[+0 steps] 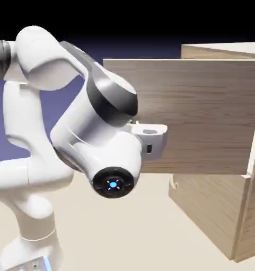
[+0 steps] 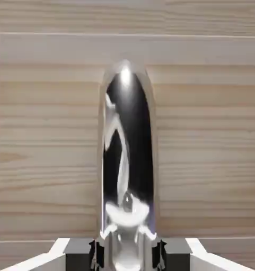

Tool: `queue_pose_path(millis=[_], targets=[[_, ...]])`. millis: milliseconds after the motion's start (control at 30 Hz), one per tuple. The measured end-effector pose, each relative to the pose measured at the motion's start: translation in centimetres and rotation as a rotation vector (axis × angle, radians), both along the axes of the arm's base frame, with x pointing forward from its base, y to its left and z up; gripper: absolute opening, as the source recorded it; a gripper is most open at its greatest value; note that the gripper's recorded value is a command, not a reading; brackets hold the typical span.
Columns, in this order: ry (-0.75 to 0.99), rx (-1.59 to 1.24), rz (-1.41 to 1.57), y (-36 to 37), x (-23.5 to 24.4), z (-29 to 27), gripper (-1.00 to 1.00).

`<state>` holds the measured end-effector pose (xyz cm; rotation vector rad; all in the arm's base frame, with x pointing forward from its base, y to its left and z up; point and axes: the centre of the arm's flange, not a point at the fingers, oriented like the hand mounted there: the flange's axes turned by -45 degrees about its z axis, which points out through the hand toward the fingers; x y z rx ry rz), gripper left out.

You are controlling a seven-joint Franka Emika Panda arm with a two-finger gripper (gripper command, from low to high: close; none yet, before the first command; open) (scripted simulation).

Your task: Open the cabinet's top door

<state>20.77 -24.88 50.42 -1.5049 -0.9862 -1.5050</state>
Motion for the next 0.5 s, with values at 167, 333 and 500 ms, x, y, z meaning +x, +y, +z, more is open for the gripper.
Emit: queue_pose_path(millis=[167,333,500], targets=[[0.000,0.000,0.112,-4.1,0.2,0.0,-1.00],[0.000,0.000,0.227,-8.2,0.9,0.0,-1.00],[0.000,0.000,0.332,-12.0,2.0,0.0,-1.00]])
